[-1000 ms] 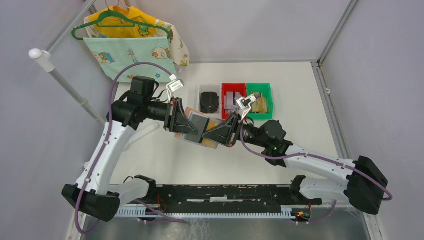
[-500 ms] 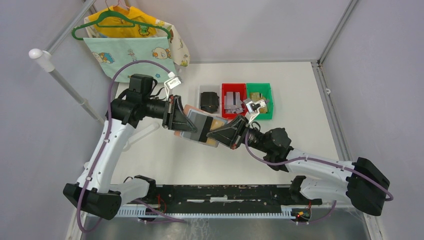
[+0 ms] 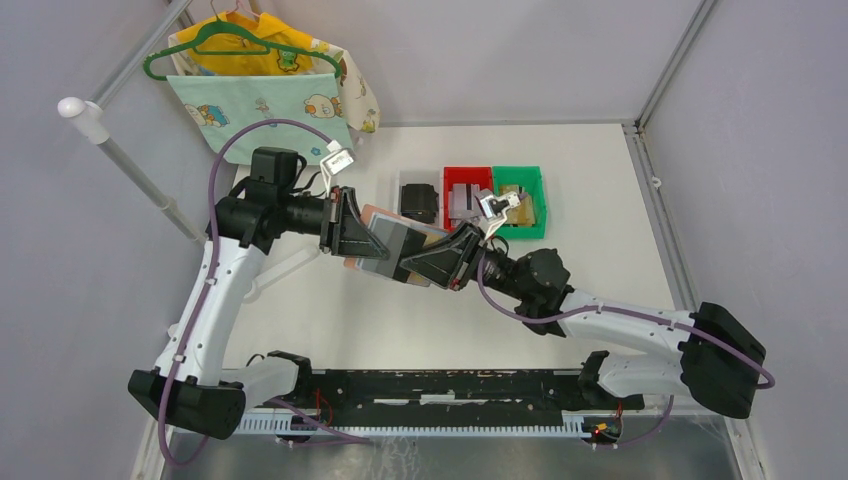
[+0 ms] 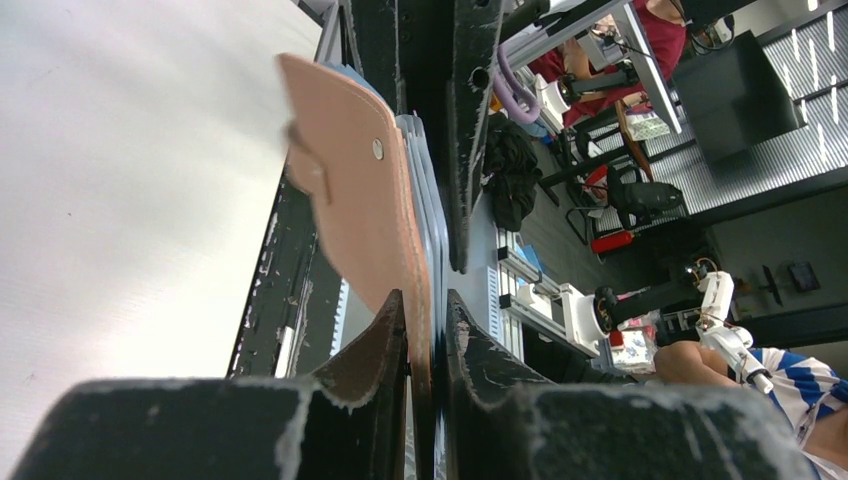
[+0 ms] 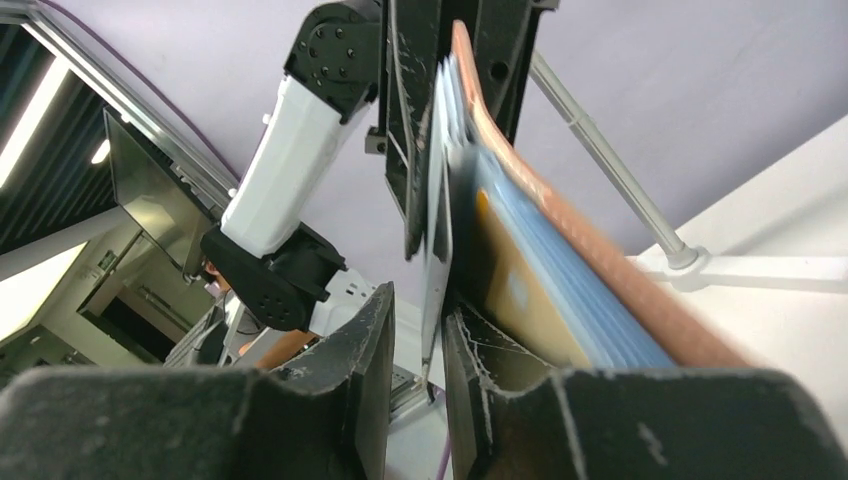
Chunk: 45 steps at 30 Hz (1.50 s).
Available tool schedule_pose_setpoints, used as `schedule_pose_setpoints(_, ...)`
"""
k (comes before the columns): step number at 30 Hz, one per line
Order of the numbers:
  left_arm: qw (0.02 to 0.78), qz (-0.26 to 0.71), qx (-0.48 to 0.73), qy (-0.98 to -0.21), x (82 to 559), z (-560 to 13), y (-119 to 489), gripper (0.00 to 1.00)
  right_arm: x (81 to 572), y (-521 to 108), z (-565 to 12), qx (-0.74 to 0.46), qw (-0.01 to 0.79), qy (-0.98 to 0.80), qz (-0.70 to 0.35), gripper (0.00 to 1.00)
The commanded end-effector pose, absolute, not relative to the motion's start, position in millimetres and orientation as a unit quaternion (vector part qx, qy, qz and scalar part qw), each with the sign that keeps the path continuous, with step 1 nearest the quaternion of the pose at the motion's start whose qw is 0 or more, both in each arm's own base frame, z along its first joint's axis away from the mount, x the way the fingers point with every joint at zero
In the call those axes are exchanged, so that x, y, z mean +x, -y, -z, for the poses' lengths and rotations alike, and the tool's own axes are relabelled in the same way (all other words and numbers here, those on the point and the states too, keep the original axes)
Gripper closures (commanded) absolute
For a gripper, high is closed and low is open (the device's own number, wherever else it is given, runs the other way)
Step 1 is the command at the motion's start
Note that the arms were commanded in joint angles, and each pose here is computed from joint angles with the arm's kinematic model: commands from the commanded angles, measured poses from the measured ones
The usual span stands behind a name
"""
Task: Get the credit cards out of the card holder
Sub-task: Remove the credit card from the card holder, then place the credit card in the storage box.
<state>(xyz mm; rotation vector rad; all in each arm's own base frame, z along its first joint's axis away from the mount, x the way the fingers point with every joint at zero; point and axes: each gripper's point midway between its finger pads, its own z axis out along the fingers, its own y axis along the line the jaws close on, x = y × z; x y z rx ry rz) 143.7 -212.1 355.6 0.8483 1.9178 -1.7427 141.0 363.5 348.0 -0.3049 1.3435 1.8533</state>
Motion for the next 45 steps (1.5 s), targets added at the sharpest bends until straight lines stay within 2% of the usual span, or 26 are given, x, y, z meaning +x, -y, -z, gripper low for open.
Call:
schedule_pose_setpoints(1,0.234,0.628,0.338,-0.661,132,-375,210,0.98,141,-368,-381,-0.127,0.416,-0.497,-0.751,0.74)
schedule_pose_setpoints(4,0.235,0.627,0.336,-0.662,132,-374,210,0.98,138,-367,-384,-0.128,0.411,-0.489,-0.758,0.77)
schedule_pose_setpoints(7,0.236,0.626,0.336,-0.663,133,-375,210,0.98,138,-362,-380,-0.126,0.417,-0.494,-0.752,0.95)
schedule_pose_setpoints(9,0.237,0.626,0.337,-0.662,134,-376,210,0.98,138,-358,-375,-0.123,0.421,-0.501,-0.746,1.00)
schedule_pose_setpoints(18,0.273,0.591,0.343,-0.677,147,-371,206,0.98,149,-314,-344,-0.133,0.438,-0.557,-0.693,1.00)
schedule_pose_setpoints(23,0.311,0.537,0.378,-0.687,155,-372,200,0.98,201,-265,-324,-0.131,0.509,-0.618,-0.585,1.00)
schedule_pose_setpoints(26,0.313,0.531,0.387,-0.685,151,-373,198,0.98,242,-246,-296,-0.112,0.504,-0.674,-0.528,1.00)
schedule_pose_setpoints(29,0.315,0.528,0.391,-0.685,146,-370,197,0.97,269,-254,-272,-0.129,0.465,-0.718,-0.502,1.00)
schedule_pose_setpoints(32,0.324,0.523,0.399,-0.680,143,-372,195,0.98,304,-258,-250,-0.133,0.453,-0.760,-0.447,1.00)
schedule_pose_setpoints(38,0.320,0.546,0.399,-0.664,138,-375,198,0.97,361,-286,-210,-0.127,0.421,-0.800,-0.408,1.00)
schedule_pose_setpoints(45,0.325,0.551,0.402,-0.655,136,-377,199,0.97,405,-340,-173,-0.138,0.384,-0.837,-0.364,1.00)
